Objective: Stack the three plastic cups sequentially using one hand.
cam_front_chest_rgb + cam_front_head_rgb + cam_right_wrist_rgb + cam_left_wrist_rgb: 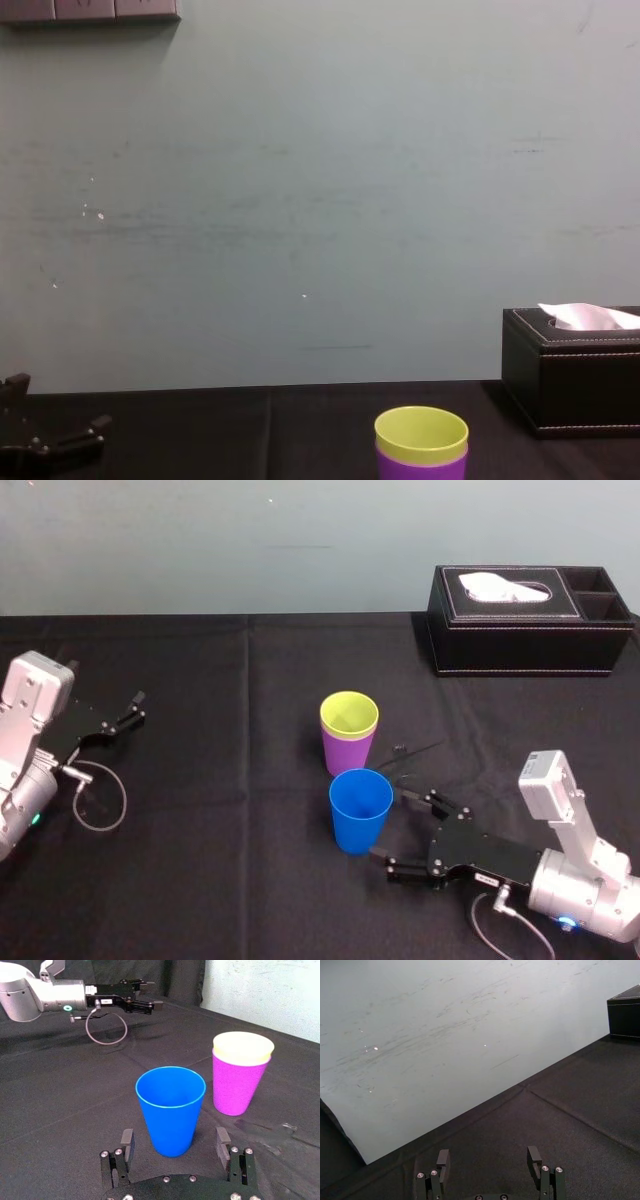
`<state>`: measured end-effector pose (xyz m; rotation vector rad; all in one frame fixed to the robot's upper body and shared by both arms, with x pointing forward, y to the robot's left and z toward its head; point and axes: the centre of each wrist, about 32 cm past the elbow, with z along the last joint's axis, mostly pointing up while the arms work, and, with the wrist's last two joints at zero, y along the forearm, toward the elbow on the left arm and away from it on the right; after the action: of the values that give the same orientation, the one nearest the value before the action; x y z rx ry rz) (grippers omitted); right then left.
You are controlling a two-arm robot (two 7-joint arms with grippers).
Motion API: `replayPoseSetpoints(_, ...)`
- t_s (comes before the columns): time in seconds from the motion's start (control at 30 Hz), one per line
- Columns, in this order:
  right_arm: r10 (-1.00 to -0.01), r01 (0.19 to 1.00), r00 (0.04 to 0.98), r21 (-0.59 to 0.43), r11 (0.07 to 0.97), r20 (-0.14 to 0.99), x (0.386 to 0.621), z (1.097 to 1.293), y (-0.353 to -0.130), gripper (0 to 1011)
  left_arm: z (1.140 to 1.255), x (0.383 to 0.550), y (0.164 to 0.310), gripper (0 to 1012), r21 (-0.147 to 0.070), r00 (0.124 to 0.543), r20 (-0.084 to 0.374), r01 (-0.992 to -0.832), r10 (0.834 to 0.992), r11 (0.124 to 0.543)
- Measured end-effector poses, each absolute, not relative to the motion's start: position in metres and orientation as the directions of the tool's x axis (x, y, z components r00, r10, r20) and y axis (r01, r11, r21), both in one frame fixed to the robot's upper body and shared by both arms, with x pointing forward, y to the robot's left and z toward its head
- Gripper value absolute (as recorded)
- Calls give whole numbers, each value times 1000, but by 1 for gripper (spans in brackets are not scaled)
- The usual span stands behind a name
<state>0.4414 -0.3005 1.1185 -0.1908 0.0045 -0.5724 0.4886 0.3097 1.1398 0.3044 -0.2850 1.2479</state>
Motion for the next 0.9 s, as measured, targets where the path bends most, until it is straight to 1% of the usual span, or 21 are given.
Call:
replayPoseSetpoints(0.37,-525,524,850,-156,837,39,449,1113,-289,1003,1140,489,310,1011,70,292,374,-955,880,287)
replayPoseSetpoints(0.9,-501,502,865,-127,856,42,464,1114,-271,1003,1140,489,310,1011,70,292,374,-955,880,287)
